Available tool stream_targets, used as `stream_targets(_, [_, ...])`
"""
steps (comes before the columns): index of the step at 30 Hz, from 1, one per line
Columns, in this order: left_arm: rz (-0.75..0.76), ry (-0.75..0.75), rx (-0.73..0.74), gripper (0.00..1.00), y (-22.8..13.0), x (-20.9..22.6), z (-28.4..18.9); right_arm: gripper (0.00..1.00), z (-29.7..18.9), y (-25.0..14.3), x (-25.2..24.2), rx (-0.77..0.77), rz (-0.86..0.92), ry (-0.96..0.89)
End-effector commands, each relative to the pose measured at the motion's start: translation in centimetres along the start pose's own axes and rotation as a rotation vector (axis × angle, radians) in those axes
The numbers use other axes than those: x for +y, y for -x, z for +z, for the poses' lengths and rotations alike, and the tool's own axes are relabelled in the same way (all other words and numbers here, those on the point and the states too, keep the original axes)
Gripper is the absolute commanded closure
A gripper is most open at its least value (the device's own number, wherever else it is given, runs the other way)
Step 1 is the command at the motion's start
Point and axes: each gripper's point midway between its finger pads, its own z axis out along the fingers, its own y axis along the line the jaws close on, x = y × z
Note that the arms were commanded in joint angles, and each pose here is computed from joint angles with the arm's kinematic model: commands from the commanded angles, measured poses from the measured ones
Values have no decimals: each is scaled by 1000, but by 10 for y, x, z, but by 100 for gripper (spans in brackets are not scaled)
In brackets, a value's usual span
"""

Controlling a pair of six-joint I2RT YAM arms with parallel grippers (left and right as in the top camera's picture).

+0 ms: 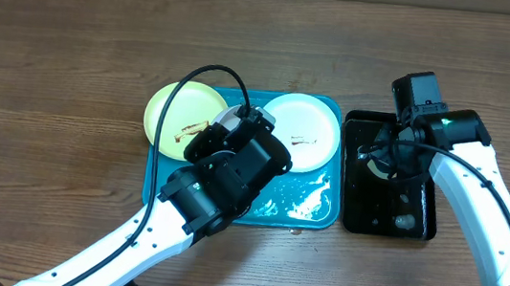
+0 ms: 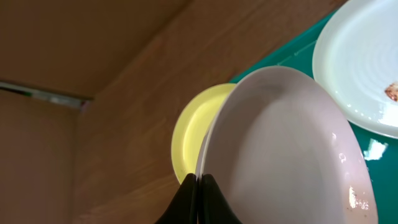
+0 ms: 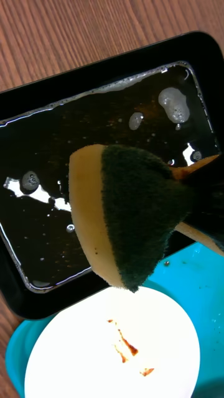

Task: Clean dirty plates on tray and stack at the side
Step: 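Lift the cleaned white plate with the left gripper and carry it left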

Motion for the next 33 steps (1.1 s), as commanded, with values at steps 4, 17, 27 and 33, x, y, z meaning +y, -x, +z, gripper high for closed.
stream_targets(4, [66,79,-76,96,24,16,-15,96,-13,9,1,-49,3,17])
stream_targets(17, [66,80,-76,96,24,16,-15,96,-13,9,1,-49,3,17])
stream_targets(27, [-111,10,32,96,-5,13,-3,96,-13,9,1,-49,3,17])
stream_targets(33, [-290,-221,141,96,-22,13,16,96,-13,8,0,-45,2,14])
